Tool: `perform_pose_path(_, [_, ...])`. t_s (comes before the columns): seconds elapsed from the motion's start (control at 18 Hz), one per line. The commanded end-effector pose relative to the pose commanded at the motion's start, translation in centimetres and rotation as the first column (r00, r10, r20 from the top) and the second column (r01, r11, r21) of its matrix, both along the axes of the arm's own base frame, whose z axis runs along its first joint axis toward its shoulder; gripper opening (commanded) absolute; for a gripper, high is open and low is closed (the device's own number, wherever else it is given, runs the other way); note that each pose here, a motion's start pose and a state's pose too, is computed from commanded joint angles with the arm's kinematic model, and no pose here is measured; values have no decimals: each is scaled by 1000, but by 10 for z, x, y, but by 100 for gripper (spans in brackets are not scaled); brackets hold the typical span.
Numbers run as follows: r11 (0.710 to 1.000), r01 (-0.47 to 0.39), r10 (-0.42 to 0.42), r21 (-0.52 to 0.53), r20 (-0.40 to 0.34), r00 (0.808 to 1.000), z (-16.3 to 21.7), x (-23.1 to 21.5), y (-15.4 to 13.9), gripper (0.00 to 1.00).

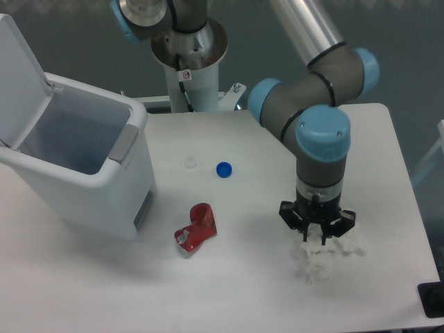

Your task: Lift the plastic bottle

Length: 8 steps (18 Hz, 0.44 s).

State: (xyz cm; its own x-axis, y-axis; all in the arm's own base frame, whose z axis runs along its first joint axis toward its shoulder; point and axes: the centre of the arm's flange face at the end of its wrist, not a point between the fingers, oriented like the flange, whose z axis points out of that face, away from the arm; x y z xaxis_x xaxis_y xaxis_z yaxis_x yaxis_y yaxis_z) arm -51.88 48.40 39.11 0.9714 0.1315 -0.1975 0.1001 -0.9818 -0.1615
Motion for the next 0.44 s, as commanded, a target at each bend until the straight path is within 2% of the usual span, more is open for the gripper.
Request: perform_pose_path(0.44, [993, 97, -93, -69, 58, 994, 48, 17, -32, 0])
